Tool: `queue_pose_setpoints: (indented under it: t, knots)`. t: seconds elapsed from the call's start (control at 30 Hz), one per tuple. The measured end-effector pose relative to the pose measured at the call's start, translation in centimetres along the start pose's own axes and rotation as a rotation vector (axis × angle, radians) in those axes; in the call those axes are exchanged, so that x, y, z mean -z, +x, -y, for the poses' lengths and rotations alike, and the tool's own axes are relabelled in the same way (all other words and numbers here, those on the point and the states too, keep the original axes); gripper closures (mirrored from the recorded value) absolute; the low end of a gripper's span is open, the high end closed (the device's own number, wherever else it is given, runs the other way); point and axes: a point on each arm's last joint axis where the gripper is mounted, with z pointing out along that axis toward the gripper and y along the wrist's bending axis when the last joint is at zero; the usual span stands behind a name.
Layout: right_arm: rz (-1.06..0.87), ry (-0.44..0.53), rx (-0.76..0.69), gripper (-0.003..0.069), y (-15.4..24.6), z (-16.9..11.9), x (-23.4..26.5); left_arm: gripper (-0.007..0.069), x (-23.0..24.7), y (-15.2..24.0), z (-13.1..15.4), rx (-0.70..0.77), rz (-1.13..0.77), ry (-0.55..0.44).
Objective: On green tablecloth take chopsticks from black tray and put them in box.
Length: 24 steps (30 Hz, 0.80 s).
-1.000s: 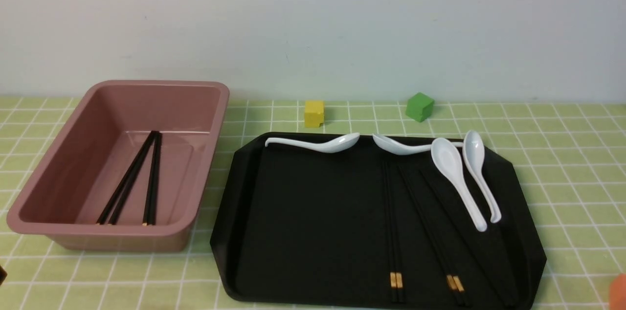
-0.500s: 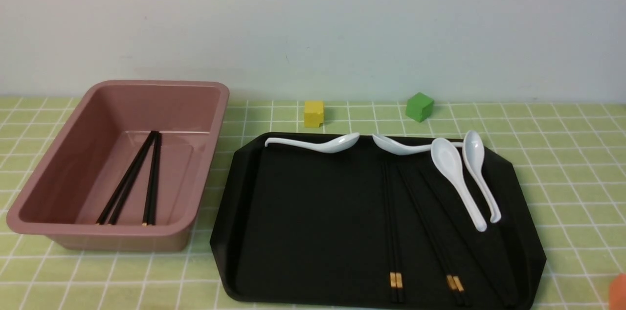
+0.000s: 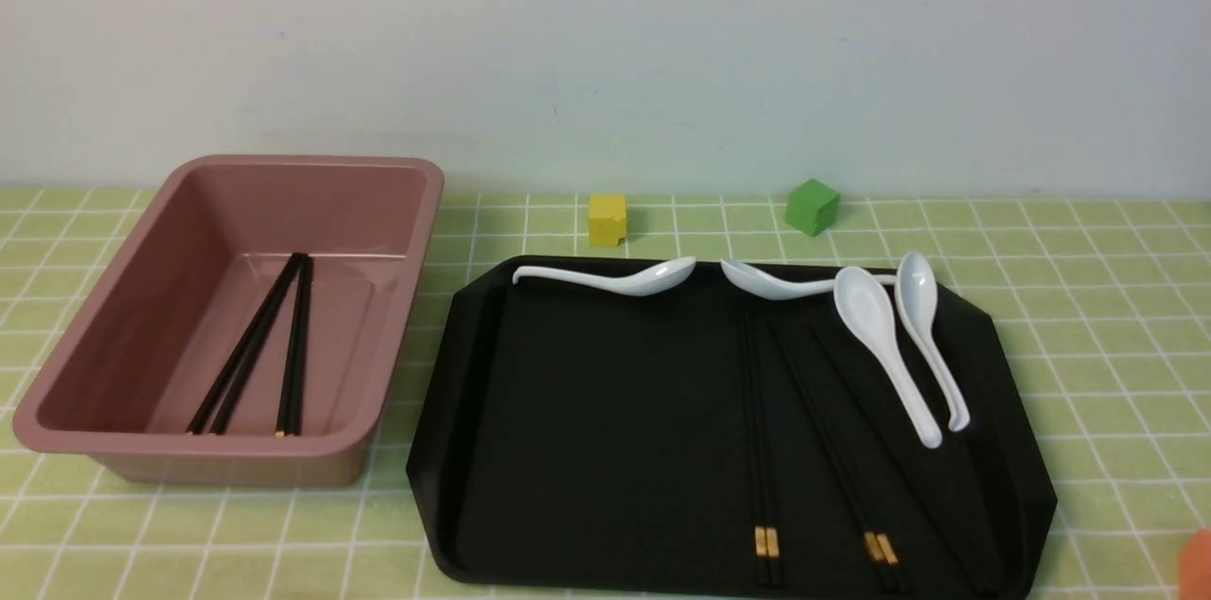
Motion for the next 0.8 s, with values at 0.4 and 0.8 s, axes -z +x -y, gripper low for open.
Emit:
queue_pose_setpoints:
  t: [0.4,0.8]
  knots:
    - [0.0,0.0,0.0,0.0419,0.0,0.0,0.0,0.0622,0.0,0.0,0.0,0.0,0.0,0.0]
    - [0.0,0.0,0.0,0.0419,0.0,0.0,0.0,0.061,0.0,0.0,0.0,0.0,0.0,0.0]
